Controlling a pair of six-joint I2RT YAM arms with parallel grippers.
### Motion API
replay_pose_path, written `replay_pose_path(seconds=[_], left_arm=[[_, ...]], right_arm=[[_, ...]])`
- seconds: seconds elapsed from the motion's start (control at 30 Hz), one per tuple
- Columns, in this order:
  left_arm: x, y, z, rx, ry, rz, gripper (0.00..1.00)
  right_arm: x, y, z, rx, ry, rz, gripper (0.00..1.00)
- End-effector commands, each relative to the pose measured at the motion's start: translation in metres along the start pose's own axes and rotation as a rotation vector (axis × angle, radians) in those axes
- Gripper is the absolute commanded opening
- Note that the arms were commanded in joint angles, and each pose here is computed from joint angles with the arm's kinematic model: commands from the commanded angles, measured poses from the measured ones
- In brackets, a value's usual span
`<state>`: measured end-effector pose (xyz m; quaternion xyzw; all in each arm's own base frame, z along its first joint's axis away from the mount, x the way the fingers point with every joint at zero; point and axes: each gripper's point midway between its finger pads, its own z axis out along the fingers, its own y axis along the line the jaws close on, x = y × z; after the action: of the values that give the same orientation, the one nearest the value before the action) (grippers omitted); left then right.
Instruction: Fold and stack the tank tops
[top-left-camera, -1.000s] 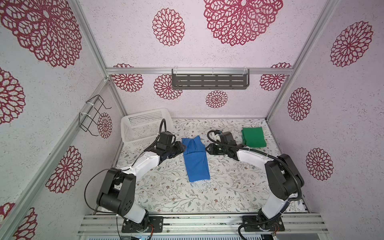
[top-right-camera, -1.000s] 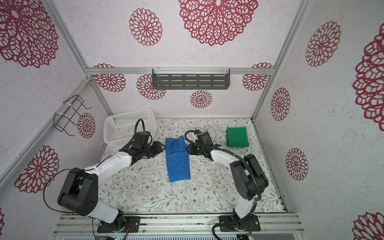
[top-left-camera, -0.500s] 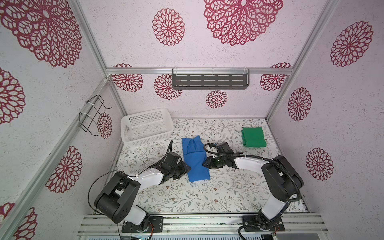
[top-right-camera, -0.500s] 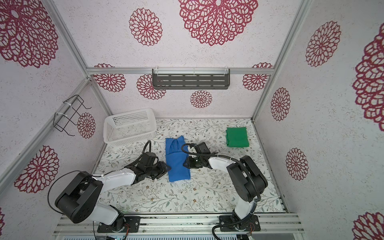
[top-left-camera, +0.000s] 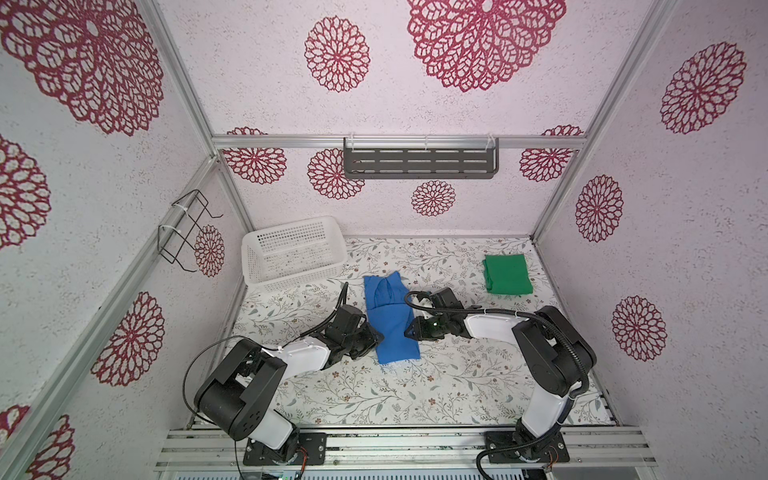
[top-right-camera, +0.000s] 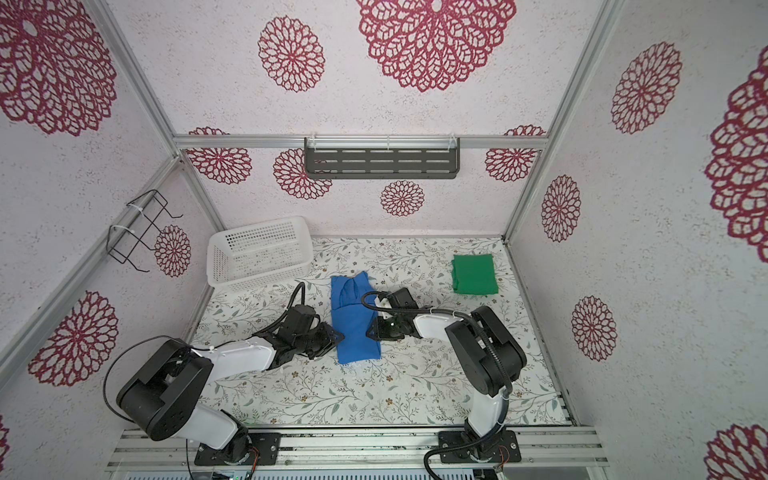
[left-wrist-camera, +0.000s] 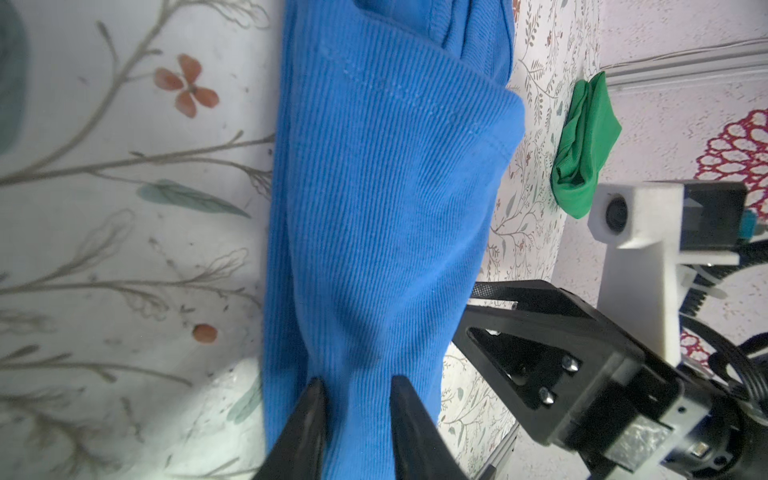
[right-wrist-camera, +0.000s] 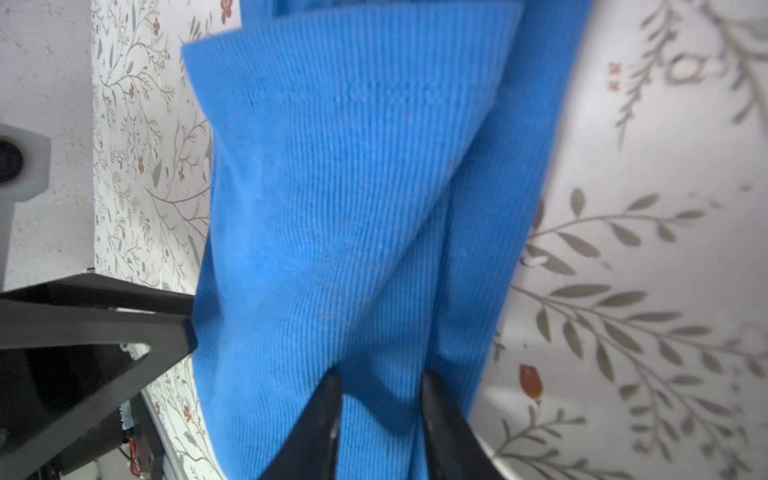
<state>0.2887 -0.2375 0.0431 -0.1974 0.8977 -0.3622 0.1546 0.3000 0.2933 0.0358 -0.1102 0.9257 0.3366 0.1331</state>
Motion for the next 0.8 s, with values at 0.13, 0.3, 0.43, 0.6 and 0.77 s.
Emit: replay_pose_path(seconds=[0.13, 0.3, 0.43, 0.6, 0.77], left_arm=[[0.002, -0.001, -0.003, -0.005, -0.004, 0.012, 0.21], [0.002, -0.005, -0.008, -0.006, -0.003, 0.029, 0.1], [0.004, -0.006, -0.016, -0.016, -0.005, 0.043, 0.02], [0.01, 0.005, -0.021, -0.053, 0.002, 0.048, 0.0], [0.022, 0.014, -0.019, -0.072, 0.023, 0.037, 0.0]], right_arm=[[-0.008, 0.016, -0.012, -0.027, -0.035, -0.027, 0.14], [-0.01, 0.027, -0.03, -0.032, -0.062, -0.045, 0.0], [-0.002, 0.032, -0.045, -0.027, -0.086, -0.057, 0.0], [0.02, 0.027, -0.048, -0.032, -0.07, -0.03, 0.0], [0.042, 0.02, -0.044, -0.039, -0.055, 0.017, 0.0]])
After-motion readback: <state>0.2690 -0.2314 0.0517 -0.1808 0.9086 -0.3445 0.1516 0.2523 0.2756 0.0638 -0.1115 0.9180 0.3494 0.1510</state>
